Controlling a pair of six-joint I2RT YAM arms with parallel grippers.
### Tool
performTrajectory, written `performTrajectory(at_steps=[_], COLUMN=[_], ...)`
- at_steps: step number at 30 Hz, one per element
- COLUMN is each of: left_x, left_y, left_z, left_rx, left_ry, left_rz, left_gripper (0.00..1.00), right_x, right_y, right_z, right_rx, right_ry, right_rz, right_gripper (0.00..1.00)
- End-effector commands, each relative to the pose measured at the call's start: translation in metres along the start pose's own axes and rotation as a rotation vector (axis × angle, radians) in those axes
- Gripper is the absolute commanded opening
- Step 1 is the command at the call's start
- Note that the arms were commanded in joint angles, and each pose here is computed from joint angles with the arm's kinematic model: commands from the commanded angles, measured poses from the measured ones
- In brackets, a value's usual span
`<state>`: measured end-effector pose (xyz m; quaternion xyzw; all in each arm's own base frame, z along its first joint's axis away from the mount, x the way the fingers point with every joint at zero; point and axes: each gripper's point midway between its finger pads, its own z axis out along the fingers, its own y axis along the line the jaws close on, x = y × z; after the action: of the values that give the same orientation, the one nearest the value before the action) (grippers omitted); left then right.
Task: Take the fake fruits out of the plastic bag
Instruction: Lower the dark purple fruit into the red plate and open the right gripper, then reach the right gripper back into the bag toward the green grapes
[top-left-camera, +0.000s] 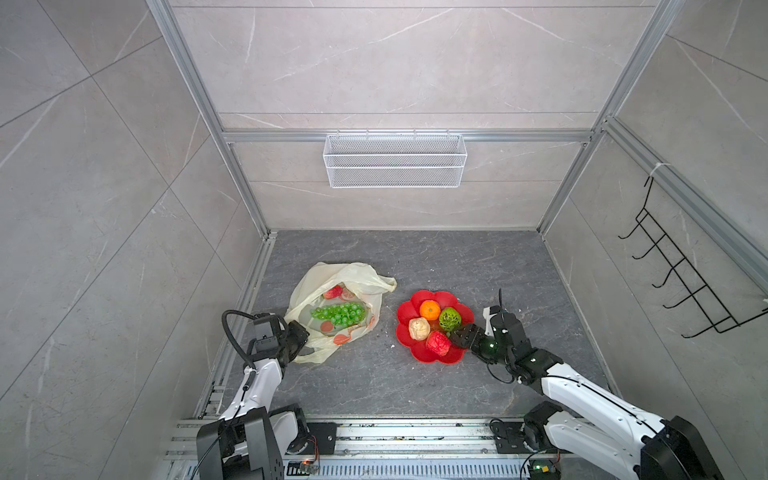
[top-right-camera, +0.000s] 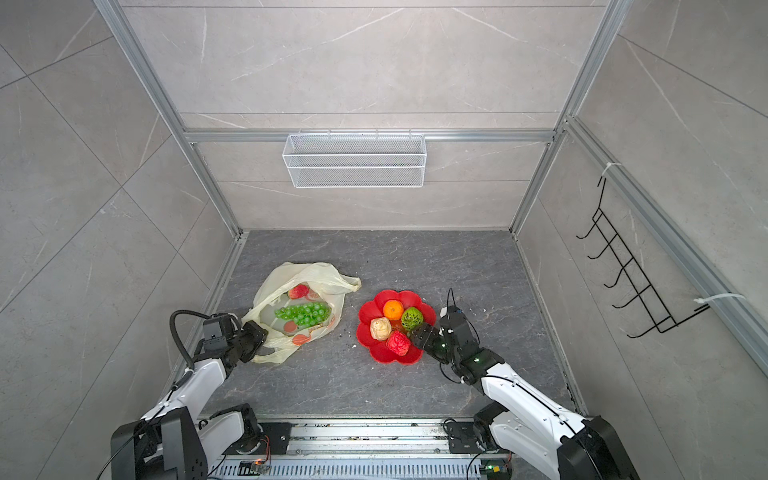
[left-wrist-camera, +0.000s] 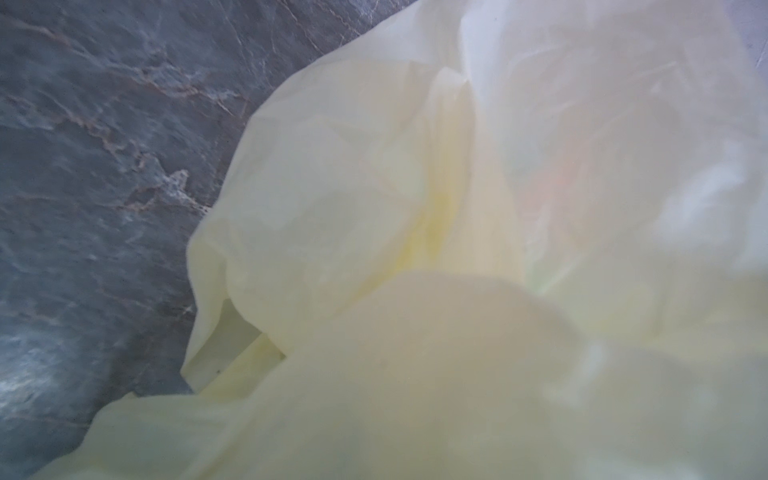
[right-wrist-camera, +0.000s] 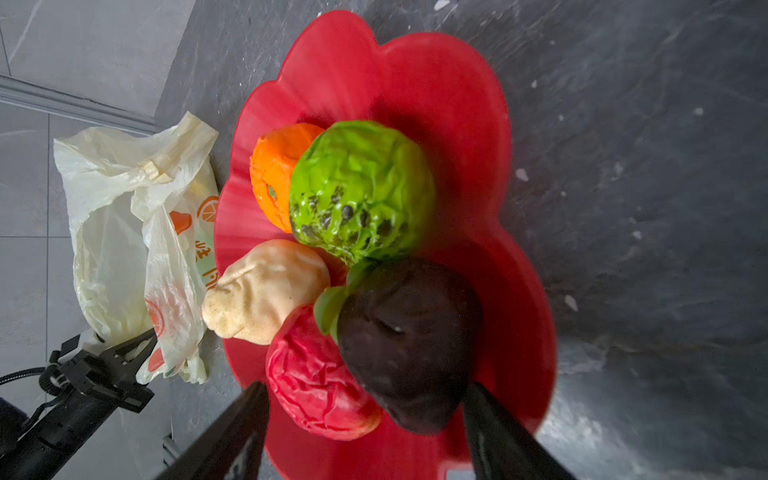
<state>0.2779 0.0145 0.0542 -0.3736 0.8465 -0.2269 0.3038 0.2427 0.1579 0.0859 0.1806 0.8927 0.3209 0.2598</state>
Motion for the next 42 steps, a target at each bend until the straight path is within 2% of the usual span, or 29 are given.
performTrajectory(at_steps=[1, 9, 16, 19, 22, 24, 26, 29, 33, 36, 42], left_x=[-0.002, -0.002, -0.002, 0.000, 0.012, 0.021, 0.026, 0.029, 0.031, 0.031, 0.035], left_y=[-0.006, -0.006, -0.009, -0.019, -0.041, -0.055, -0.061, -0.061, -0.056, -0.032, -0.021], left_z=[0.000, 0.000, 0.000, 0.001, 0.002, 0.000, -0.002, -0.004, -0.014, -0.024, -0.040], left_rx=[0.033, 0.032, 0.042, 0.055, 0.052, 0.045, 0.058, 0.069, 0.064, -0.030, -0.047], left_ry=[-0.005, -0.004, -0.005, -0.002, 0.012, 0.013, 0.013, 0.013, -0.004, -0.041, -0.068], left_rz=[0.041, 0.041, 0.055, 0.109, 0.235, 0.311, 0.327, 0.318, 0.294, 0.229, 0.224], left_gripper=[0.00, 0.00, 0.00, 0.00, 0.00, 0.00, 0.00, 0.00, 0.00, 0.00, 0.00], right_x=[-0.004, -0.008, -0.017, -0.022, -0.026, -0.024, -0.017, 0.003, 0.038, 0.061, 0.085], right_y=[-0.010, -0.005, 0.010, 0.022, 0.043, 0.066, 0.095, 0.142, 0.197, 0.228, 0.265], right_z=[-0.008, -0.016, -0.025, -0.030, -0.036, -0.038, -0.034, -0.019, 0.024, 0.061, 0.121], right_rx=[0.069, 0.063, 0.032, -0.002, -0.032, -0.062, -0.098, -0.139, -0.155, -0.166, -0.158], right_ry=[-0.017, -0.036, -0.064, -0.085, -0.117, -0.131, -0.134, -0.103, -0.016, 0.064, 0.158], right_rz=[-0.010, -0.037, -0.080, -0.110, -0.176, -0.249, -0.336, -0.477, -0.632, -0.700, -0.782], right_gripper=[0.73, 0.62, 0.60, 0.60, 0.61, 0.61, 0.61, 0.61, 0.61, 0.62, 0.59])
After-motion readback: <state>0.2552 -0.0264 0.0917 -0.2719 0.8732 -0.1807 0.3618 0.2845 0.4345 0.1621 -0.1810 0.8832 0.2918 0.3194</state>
